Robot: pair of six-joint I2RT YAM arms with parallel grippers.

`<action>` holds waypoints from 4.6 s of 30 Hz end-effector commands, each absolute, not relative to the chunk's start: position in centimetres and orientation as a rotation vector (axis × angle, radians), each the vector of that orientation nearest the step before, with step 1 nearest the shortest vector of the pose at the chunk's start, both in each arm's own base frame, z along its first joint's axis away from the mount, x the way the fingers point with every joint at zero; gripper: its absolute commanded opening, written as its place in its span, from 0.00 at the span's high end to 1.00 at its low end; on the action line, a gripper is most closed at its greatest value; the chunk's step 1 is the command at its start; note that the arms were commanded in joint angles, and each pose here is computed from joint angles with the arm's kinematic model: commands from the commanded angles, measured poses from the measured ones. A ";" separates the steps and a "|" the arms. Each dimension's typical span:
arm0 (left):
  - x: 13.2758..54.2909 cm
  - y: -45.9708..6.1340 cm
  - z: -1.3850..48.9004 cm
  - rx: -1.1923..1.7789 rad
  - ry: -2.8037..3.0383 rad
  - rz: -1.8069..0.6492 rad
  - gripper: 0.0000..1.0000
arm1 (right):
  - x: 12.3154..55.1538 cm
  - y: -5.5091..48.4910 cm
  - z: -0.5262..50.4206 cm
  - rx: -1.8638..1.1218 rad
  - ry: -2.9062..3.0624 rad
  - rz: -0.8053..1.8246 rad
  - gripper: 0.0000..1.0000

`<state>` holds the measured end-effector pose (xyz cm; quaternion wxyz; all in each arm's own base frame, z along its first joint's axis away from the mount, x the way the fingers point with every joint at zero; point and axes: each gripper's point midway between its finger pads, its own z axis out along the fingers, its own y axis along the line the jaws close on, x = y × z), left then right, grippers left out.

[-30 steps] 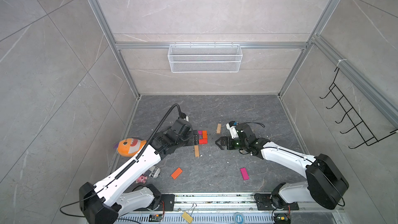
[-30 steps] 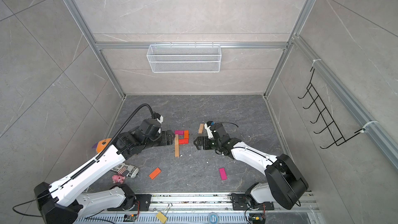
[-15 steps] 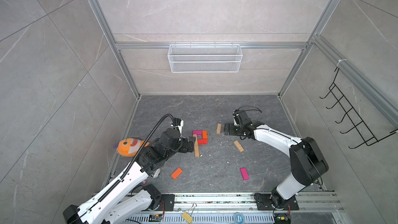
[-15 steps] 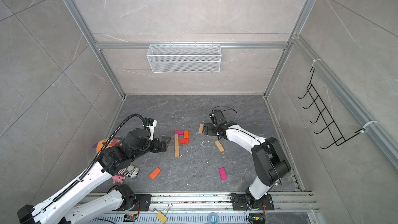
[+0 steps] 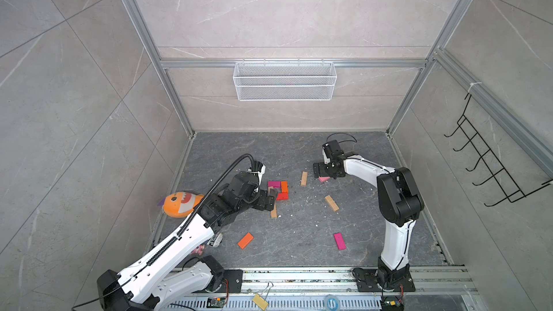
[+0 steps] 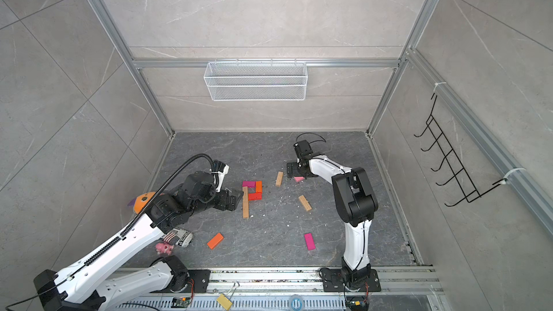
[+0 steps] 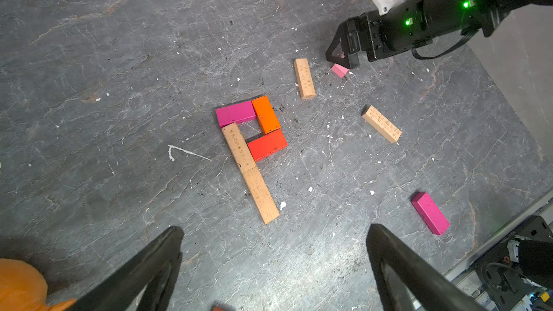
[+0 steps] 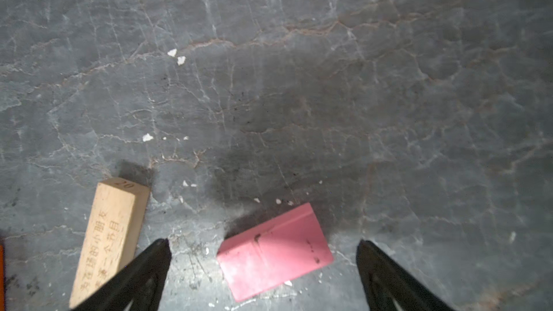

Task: Assemble the letter p with building blocks
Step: Pick up the building block from the center of the board, then place the building block at the center of the board.

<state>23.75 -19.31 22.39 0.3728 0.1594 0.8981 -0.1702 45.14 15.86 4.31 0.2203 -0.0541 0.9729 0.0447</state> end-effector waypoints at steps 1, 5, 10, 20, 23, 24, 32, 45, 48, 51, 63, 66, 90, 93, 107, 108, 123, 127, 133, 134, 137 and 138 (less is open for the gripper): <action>23.7 -19.4 23.3 0.437 2.276 -0.443 0.01 | 44.7 16.2 2.9 -0.277 2.765 0.091 0.00; 23.6 -19.2 23.1 0.428 2.278 -0.446 0.02 | 44.9 16.0 2.2 -0.287 2.794 0.064 0.01; 23.7 -19.2 23.0 0.426 2.284 -0.442 0.02 | 44.3 16.4 1.5 -0.312 2.845 0.098 0.07; 23.8 -19.1 22.5 0.426 2.307 -0.418 0.02 | 43.0 16.2 1.1 -0.292 2.868 0.115 0.23; 23.8 -19.1 22.3 0.426 2.312 -0.409 0.03 | 42.8 16.1 1.1 -0.276 2.869 0.117 0.27; 23.9 -19.0 22.4 0.425 2.311 -0.407 0.03 | 42.7 16.1 1.2 -0.270 2.869 0.115 0.27; 23.9 -18.9 21.8 0.428 2.336 -0.382 0.03 | 41.8 16.2 2.0 -0.195 2.852 0.154 0.34; 23.9 -18.6 21.4 0.416 2.359 -0.358 0.03 | 38.1 17.7 8.3 -0.105 2.713 0.253 0.45; 24.0 -18.6 21.3 0.416 2.367 -0.354 0.04 | 36.5 18.9 8.6 -0.134 2.723 0.248 0.45; 23.9 -18.6 21.2 0.415 2.368 -0.356 0.04 | 34.8 19.9 8.2 -0.139 2.736 0.208 0.46; 23.8 -18.7 20.8 0.424 2.390 -0.350 0.04 | 32.0 22.2 3.8 -0.016 2.780 0.204 0.46; 23.9 -18.7 20.6 0.426 2.397 -0.346 0.04 | 32.1 22.0 2.9 -0.006 2.796 0.166 0.46; 23.9 -19.1 20.1 0.438 2.422 -0.346 0.04 | 32.5 22.1 1.1 0.063 2.796 0.060 0.43; 23.9 -19.1 20.1 0.440 2.423 -0.348 0.04 | 32.3 22.6 1.0 0.049 2.799 0.059 0.43; 23.9 -19.1 20.0 0.441 2.428 -0.348 0.04 | 32.2 23.0 0.7 0.040 2.808 0.041 0.31; 23.9 -19.2 19.9 0.443 2.431 -0.347 0.04 | 32.2 23.0 0.6 0.039 2.809 0.040 0.30; 23.9 -19.2 19.8 0.444 2.435 -0.344 0.04 | 32.9 23.8 5.1 -0.002 2.737 0.128 0.15; 23.8 -19.1 20.0 0.442 2.429 -0.351 0.04 | 32.3 23.2 7.9 -0.021 2.696 0.158 0.11; 23.7 -19.1 20.2 0.440 2.422 -0.364 0.04 | 29.4 20.7 10.2 -0.043 2.691 0.150 0.07; 23.6 -19.2 20.2 0.441 2.422 -0.368 0.04 | 28.6 20.1 10.3 -0.043 2.701 0.152 0.07; 23.5 -19.3 20.3 0.443 2.422 -0.379 0.04 | 26.1 18.4 9.9 -0.023 2.740 0.154 0.08; 23.5 -19.3 20.3 0.442 2.421 -0.383 0.04 | 25.1 17.8 9.6 -0.006 2.755 0.157 0.08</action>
